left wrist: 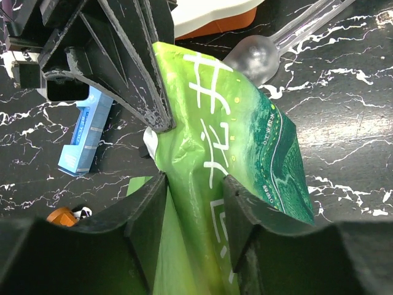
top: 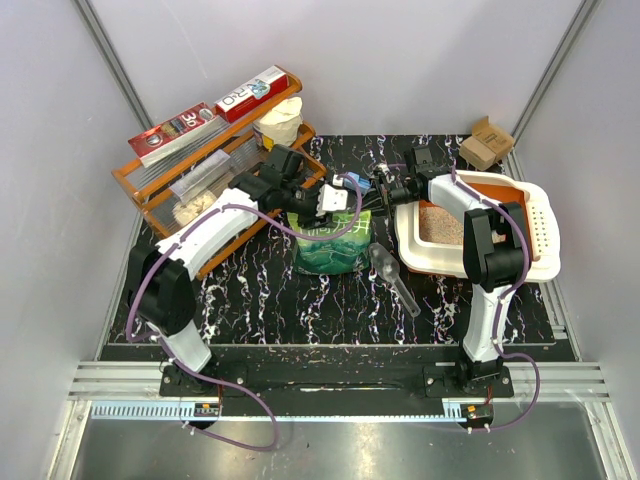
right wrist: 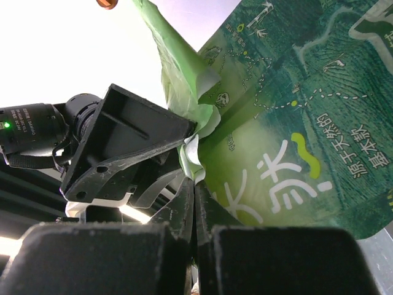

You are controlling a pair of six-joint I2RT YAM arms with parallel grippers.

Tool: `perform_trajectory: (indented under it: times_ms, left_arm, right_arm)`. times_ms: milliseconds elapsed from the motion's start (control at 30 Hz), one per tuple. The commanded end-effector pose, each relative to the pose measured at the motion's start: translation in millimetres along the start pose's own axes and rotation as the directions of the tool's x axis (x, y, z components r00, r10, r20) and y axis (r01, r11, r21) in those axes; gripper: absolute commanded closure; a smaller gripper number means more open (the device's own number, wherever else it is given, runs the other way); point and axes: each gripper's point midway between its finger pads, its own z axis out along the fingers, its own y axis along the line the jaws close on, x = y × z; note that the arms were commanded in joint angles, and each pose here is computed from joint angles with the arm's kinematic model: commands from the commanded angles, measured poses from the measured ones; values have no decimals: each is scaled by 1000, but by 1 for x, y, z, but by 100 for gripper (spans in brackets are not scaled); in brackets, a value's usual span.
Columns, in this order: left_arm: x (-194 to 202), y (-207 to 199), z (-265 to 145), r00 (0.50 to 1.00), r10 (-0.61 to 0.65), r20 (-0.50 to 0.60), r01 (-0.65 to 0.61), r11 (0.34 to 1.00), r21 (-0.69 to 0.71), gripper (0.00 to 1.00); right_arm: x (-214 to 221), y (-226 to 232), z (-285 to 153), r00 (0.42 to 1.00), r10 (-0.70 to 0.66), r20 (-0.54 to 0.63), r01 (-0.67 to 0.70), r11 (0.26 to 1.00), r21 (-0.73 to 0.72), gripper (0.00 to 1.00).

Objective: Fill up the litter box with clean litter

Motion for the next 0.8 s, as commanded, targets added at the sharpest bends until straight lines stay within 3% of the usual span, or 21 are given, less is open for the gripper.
perform_trajectory:
  times_ms: [0,133,267,400,433,533,633,700,733,767]
  left_arm:
    - [-18,20,-6,997,82,13,-81,996,-49,57]
    - [-9,26,-5,999,52,-14,-53,995,-87,69]
    - [-5,29,-7,999,34,-33,-38,991,-129,76]
    - [-1,27,-6,999,-45,-22,41,988,-147,80]
    - [2,26,-6,998,-67,-23,63,987,-146,80]
    - [4,19,-3,992,-124,-10,122,984,-131,83]
    - [0,18,-5,986,-165,20,166,977,-134,84]
    - [-5,17,-6,980,-196,48,200,971,-130,85]
    - [-5,18,-7,977,-208,56,214,968,-131,85]
    - [-5,19,-8,973,-221,63,227,965,-129,84]
  right_arm:
    - [24,34,-9,996,-35,-85,29,997,-72,100]
    - [23,34,-10,996,-35,-84,29,997,-73,100]
    - [20,35,-13,997,-48,-65,44,996,-73,99]
    - [16,46,-21,987,-161,-17,159,985,-72,80]
    - [14,49,-25,981,-192,-2,192,979,-74,66]
    - [6,65,-39,927,-369,68,373,926,-59,51]
    - [0,83,-53,815,-560,149,566,824,2,49]
    - [-5,92,-63,629,-752,196,746,655,122,48]
    - [-2,89,-65,569,-801,184,782,597,182,46]
    - [-11,76,-65,360,-925,123,879,381,287,44]
